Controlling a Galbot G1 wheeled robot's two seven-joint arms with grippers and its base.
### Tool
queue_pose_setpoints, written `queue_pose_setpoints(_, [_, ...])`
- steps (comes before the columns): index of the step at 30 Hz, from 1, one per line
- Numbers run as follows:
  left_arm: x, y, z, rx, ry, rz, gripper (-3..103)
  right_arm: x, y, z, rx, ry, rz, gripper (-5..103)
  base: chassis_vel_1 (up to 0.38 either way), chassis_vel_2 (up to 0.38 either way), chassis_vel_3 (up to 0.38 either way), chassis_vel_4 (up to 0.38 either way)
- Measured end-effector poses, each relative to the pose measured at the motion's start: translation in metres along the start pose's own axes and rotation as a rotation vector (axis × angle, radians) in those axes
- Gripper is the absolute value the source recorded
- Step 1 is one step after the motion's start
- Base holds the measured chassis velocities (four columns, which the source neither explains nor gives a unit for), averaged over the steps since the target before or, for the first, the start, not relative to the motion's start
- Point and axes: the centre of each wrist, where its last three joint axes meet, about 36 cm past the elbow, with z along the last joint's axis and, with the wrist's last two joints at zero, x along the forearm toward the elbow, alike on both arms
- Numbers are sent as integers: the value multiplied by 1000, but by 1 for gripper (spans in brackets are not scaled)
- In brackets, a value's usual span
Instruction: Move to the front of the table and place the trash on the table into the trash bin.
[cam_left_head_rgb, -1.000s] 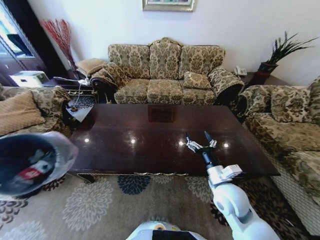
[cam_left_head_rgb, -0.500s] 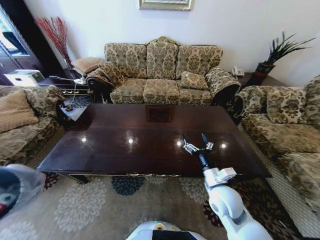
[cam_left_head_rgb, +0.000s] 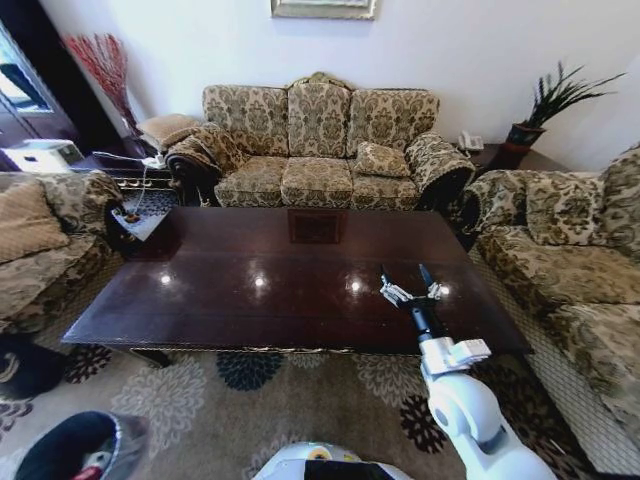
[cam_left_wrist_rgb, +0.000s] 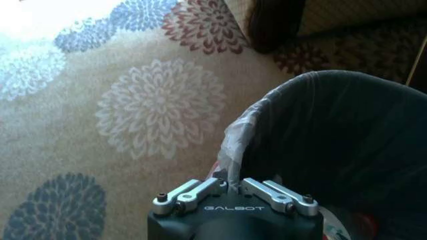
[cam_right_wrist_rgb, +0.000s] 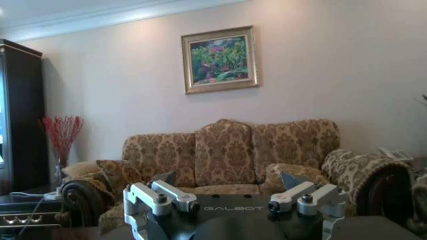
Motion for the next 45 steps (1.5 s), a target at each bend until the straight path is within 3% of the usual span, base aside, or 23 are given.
queue_pose_setpoints(5, [-22,2,19,19,34,13,0,6,-7,-1,16,2,16,100,0,0,0,0])
queue_pose_setpoints(8, [-36,-1,40,62,57,37,0,10,-10,-2,23,3,28,100,0,0,0,0])
queue_pose_setpoints(17, [-45,-13,88,87,78,37,0,20,-11,2,29,12,45,100,0,0,0,0])
queue_pose_setpoints(23, [-48,-11,104,82,64,29,0,21,-15,4,35,10,60,100,0,0,0,0])
queue_pose_setpoints(28, [-49,2,121,87,7,66,0,22,-22,8,33,10,81,100,0,0,0,0])
queue_pose_setpoints(35, [-49,8,123,134,-13,104,-3,23,-27,9,31,10,93,100,0,0,0,0])
queue_pose_setpoints(39, [-49,10,119,146,-5,123,4,23,-28,10,32,10,96,100,0,0,0,0])
queue_pose_setpoints(42, [-49,11,117,142,9,124,3,23,-28,11,32,10,97,100,0,0,0,0])
queue_pose_setpoints(45, [-52,19,117,78,31,72,1,23,-30,13,34,12,104,100,0,0,0,0])
